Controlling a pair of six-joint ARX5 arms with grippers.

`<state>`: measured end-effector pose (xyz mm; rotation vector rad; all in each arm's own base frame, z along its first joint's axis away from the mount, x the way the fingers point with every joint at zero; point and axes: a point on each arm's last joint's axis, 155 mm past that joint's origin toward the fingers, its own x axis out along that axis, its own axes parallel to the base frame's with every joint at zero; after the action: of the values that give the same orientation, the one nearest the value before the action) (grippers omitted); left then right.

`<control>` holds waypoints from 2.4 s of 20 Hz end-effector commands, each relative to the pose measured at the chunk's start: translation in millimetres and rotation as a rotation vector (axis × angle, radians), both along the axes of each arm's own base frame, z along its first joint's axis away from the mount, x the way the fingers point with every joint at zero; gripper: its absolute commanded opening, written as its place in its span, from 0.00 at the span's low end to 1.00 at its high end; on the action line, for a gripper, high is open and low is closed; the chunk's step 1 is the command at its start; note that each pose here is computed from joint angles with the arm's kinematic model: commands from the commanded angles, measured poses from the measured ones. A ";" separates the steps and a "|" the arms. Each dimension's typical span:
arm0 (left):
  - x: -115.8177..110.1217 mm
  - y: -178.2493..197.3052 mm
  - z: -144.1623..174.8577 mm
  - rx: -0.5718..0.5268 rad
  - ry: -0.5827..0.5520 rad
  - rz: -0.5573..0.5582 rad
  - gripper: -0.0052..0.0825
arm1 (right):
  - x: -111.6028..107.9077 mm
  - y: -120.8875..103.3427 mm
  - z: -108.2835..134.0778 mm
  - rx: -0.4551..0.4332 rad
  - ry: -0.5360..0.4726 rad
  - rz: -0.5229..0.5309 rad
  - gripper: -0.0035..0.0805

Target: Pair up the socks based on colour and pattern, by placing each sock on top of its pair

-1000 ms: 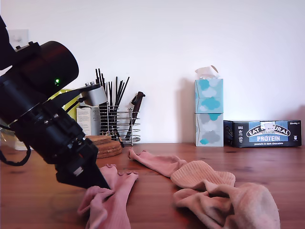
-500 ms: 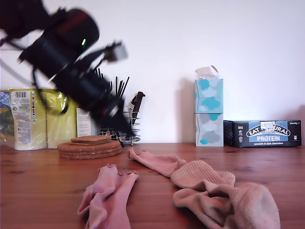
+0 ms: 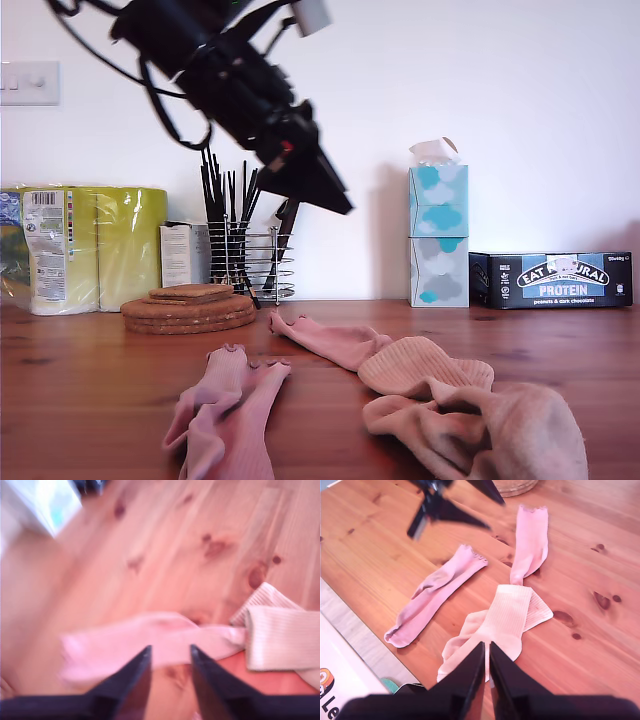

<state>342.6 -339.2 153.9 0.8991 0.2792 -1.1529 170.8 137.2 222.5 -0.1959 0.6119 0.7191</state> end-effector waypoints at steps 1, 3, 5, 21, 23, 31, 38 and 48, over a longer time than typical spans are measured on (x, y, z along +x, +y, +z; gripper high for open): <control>16.5 0.1 -16.0 0.025 0.049 0.072 0.54 | -0.9 2.2 -0.9 0.008 -0.002 0.010 0.03; 29.2 -4.2 -23.0 0.023 0.138 0.200 0.62 | -0.7 2.2 -0.7 0.009 -0.003 0.009 0.03; 40.6 -7.7 -31.3 0.034 0.240 0.364 0.63 | -0.1 2.5 0.2 0.012 -0.006 0.008 0.03; 43.5 -19.1 -121.5 -0.137 1.027 1.239 0.76 | -2.1 12.3 8.6 0.049 -0.028 0.058 0.03; 50.2 -26.8 -117.5 -0.193 1.038 1.240 0.76 | -1.7 14.0 10.9 0.057 -0.036 0.064 0.03; 37.1 -23.9 -140.7 -0.119 1.077 1.266 0.75 | -2.6 17.1 13.7 0.071 -0.040 0.078 0.03; 29.4 -22.7 -152.4 -0.064 1.071 1.252 0.68 | -2.6 17.1 13.7 0.071 -0.040 0.078 0.03; 22.2 -19.2 -171.5 -0.007 1.076 1.261 0.48 | -2.7 17.1 13.7 0.072 -0.040 0.079 0.03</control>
<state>373.1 -361.9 12.2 -0.1436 1.4138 -0.3253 169.6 152.5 237.6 -0.1645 0.5469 0.7969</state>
